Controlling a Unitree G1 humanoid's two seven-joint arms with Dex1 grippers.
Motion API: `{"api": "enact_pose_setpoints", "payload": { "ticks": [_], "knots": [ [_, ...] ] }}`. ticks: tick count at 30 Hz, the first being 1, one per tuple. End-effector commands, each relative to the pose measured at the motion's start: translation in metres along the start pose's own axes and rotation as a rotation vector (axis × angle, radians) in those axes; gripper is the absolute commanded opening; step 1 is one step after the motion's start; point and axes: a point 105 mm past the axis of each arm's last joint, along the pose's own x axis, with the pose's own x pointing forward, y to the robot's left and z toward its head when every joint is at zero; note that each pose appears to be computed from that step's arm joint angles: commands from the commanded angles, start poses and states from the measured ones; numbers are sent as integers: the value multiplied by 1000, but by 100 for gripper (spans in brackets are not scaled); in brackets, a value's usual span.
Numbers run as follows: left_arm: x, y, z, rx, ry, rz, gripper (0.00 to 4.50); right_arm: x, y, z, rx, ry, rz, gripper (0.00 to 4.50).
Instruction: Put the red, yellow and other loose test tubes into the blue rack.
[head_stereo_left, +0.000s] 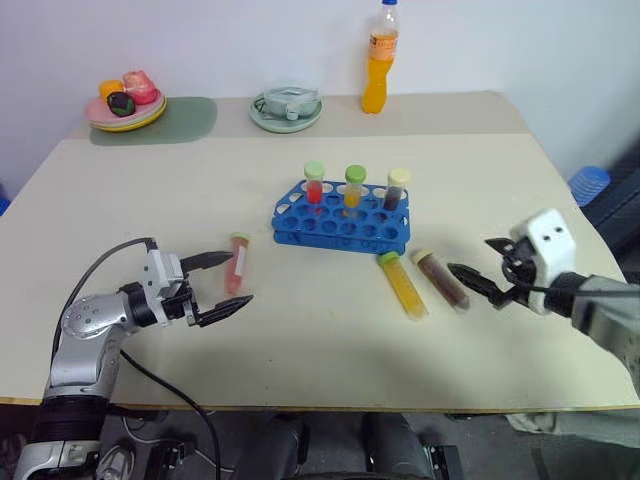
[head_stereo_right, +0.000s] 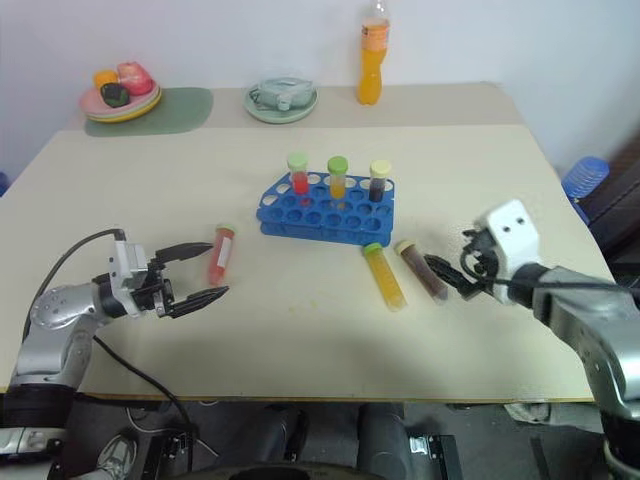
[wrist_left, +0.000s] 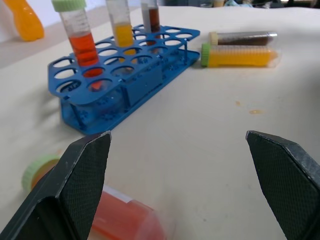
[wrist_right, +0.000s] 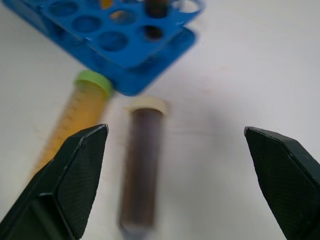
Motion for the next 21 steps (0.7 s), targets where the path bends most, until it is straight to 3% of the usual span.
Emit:
{"api": "enact_pose_setpoints", "payload": {
  "ticks": [1, 10, 21],
  "knots": [
    [6, 1, 11, 55, -25, -16, 443, 10, -4, -4, 32, 147, 1, 450],
    [9, -6, 8, 53, -28, -24, 443, 33, -6, -3, 113, 350, -1, 450],
    [10, -10, 5, 39, -23, -25, 443, 55, -5, -7, 154, 471, 19, 450]
  ]
}}
